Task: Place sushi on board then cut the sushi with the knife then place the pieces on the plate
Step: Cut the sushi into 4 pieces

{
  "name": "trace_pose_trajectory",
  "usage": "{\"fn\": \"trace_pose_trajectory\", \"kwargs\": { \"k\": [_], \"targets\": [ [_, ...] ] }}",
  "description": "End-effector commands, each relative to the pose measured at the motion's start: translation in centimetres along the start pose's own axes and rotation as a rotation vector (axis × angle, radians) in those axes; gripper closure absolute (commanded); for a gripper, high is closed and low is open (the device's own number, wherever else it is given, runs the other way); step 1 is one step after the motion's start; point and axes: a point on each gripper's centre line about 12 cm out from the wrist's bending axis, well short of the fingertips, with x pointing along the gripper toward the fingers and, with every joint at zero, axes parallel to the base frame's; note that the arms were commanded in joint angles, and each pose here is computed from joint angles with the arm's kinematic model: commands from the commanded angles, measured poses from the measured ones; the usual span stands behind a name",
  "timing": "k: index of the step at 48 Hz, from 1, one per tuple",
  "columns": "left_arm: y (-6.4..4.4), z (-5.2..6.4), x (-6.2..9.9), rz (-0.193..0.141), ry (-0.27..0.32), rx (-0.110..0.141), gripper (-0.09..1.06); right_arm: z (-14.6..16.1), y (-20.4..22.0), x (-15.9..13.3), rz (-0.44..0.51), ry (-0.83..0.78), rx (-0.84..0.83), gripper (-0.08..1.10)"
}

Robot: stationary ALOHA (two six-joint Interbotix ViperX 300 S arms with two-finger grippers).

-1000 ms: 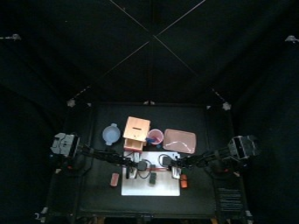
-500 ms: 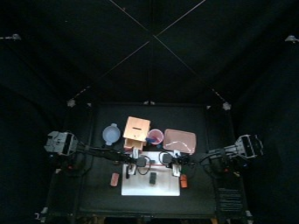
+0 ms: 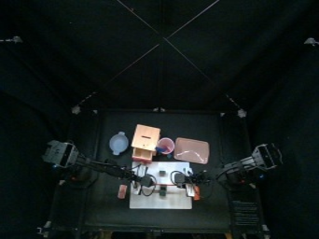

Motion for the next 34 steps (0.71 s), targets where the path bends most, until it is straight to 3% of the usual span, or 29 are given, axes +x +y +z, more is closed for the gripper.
{"fn": "trace_pose_trajectory", "kwargs": {
  "k": [1, 13, 34],
  "targets": [
    [-0.58, 1.03, -0.05, -0.01, -0.037, 0.014, 0.59, 0.42, 1.04, -0.2, 0.031, -0.013, 0.025, 0.57],
    [-0.86, 1.17, 0.02, -0.015, -0.047, 0.019, 0.59, 0.07, 1.3, -0.17, 0.039, -0.003, 0.04, 0.57],
    [-0.47, 1.41, 0.04, -0.007, -0.055, 0.024, 0.59, 0.37, 0.6, -0.5, 0.012, -0.004, -0.007, 0.57]
  ]
}}
